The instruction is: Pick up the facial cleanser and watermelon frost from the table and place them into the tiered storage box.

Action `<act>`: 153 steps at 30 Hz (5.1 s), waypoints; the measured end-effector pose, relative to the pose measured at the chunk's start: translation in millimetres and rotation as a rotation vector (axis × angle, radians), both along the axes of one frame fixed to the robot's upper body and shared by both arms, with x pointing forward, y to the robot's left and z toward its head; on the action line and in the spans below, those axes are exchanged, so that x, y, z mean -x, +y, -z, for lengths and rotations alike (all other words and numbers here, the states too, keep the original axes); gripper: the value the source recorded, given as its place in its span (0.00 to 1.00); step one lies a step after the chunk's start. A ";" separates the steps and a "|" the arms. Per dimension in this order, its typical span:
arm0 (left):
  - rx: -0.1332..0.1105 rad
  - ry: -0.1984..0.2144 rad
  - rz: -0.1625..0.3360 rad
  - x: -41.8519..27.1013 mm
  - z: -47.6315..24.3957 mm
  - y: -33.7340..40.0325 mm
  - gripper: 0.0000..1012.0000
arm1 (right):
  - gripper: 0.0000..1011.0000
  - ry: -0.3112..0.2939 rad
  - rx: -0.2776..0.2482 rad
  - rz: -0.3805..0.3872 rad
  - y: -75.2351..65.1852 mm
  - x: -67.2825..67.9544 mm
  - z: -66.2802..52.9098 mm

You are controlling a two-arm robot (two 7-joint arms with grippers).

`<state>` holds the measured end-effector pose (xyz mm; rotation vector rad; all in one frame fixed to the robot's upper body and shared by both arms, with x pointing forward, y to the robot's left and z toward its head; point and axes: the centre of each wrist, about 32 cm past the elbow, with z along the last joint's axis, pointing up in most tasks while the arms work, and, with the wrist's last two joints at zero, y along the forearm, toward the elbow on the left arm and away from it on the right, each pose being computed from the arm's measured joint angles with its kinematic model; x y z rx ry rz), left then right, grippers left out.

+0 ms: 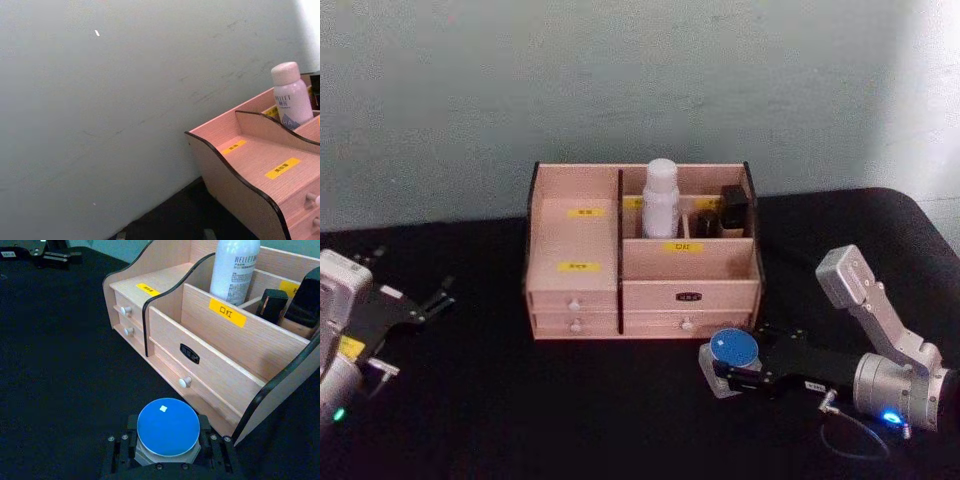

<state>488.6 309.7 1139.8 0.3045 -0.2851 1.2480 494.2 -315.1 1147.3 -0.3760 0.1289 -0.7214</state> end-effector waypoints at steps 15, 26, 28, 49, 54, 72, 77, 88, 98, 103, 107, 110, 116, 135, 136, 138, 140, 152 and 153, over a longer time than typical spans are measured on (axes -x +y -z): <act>0.000 0.000 0.000 0.0 0.0 0.0 0.99 | 0.70 0.000 0.000 0.000 0.0 0.0 0.0; 0.000 0.000 0.000 0.0 0.0 0.0 0.99 | 0.70 -0.028 -0.010 -0.057 -2.6 0.4 -3.2; 0.000 0.000 0.000 0.0 0.0 0.0 0.99 | 0.70 -0.037 -0.019 -0.076 -2.9 0.0 -6.0; 0.000 0.000 0.000 0.0 0.0 0.0 0.99 | 0.70 -0.151 -0.123 -0.204 22.2 -21.3 -33.0; 0.000 0.000 0.000 0.0 0.0 0.0 0.99 | 0.70 -0.182 -0.132 -0.220 32.1 -31.2 -40.4; 0.000 0.000 0.000 0.0 0.0 0.0 0.99 | 0.70 -0.244 -0.124 -0.231 83.1 -75.4 -62.9; 0.000 0.000 0.000 0.0 0.0 0.0 0.99 | 0.70 -0.243 -0.127 -0.231 94.4 -86.8 -66.1; 0.000 0.000 0.000 0.0 0.0 0.0 0.99 | 0.70 -0.227 -0.115 -0.217 116.1 -109.8 -72.8; 0.000 0.000 0.000 0.0 0.0 0.0 0.99 | 0.70 -0.196 -0.100 -0.170 136.2 -129.3 -71.9; 0.000 0.000 0.000 0.0 0.0 0.0 0.99 | 0.70 -0.177 -0.092 -0.151 143.1 -135.0 -68.8; 0.000 0.000 0.000 0.0 0.0 0.0 0.99 | 0.70 -0.163 -0.085 -0.132 145.8 -138.8 -66.6; 0.000 0.000 0.000 0.0 0.0 0.0 0.99 | 0.70 -0.152 -0.081 -0.111 146.5 -142.0 -65.1; 0.000 0.000 0.000 0.0 0.0 0.0 0.99 | 0.70 -0.141 -0.083 -0.092 146.3 -145.3 -63.0; 0.000 0.000 0.000 0.0 0.0 0.0 0.99 | 0.70 -0.129 -0.086 -0.063 144.8 -147.7 -60.8; 0.000 0.000 0.000 0.0 0.0 0.0 0.99 | 0.70 -0.129 -0.086 -0.063 144.7 -147.6 -60.8; 0.000 0.000 0.000 0.0 0.0 0.0 0.99 | 0.70 -0.129 -0.086 -0.064 144.8 -147.6 -60.8; 0.000 0.000 0.000 0.0 0.0 0.0 0.99 | 0.70 -0.129 -0.086 -0.065 144.9 -147.5 -60.9; 0.000 0.000 0.000 0.0 0.0 0.0 0.99 | 0.97 -0.130 -0.088 -0.067 145.1 -147.3 -60.9; 0.000 0.000 0.000 0.0 0.0 0.0 0.99 | 0.97 -0.130 -0.088 -0.067 145.1 -147.2 -60.9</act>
